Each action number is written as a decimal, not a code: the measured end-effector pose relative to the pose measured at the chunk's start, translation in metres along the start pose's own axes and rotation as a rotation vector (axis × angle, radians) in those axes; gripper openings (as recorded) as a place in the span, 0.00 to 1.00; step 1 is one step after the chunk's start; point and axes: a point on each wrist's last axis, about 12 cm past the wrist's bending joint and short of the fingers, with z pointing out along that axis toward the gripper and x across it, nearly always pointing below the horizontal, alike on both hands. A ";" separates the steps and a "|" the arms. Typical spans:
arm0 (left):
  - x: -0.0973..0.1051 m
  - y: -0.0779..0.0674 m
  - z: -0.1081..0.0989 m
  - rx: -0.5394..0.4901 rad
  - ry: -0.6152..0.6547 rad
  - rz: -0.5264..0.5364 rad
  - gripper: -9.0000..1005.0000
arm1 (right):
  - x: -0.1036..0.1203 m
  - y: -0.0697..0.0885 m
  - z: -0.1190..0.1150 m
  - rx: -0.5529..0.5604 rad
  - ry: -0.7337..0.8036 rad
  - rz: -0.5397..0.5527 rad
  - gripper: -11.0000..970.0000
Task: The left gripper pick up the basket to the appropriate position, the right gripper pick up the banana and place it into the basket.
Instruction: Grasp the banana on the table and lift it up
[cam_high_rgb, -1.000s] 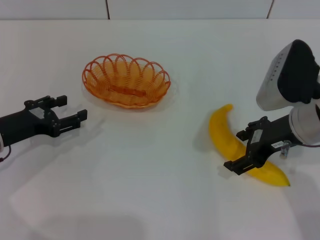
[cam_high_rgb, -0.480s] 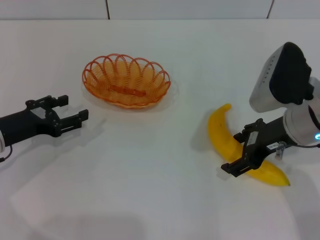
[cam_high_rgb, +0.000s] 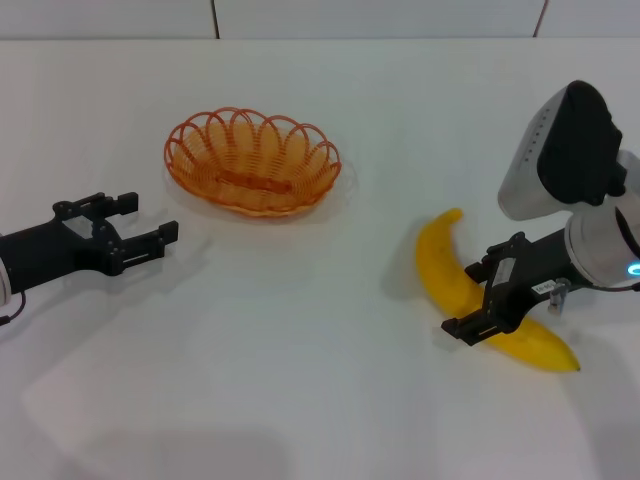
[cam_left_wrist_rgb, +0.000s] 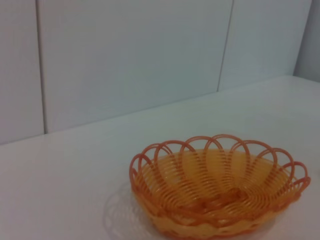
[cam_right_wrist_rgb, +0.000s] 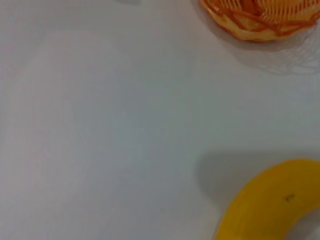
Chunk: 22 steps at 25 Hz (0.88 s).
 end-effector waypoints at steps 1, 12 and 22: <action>0.000 0.000 0.000 0.000 0.000 0.000 0.76 | 0.000 0.000 0.000 0.000 0.000 0.002 0.90; -0.001 0.000 0.001 0.002 -0.001 0.002 0.76 | -0.002 -0.002 -0.001 -0.003 0.002 0.009 0.56; 0.000 0.000 0.000 0.000 0.000 0.001 0.76 | -0.011 0.000 -0.012 0.026 -0.052 -0.025 0.51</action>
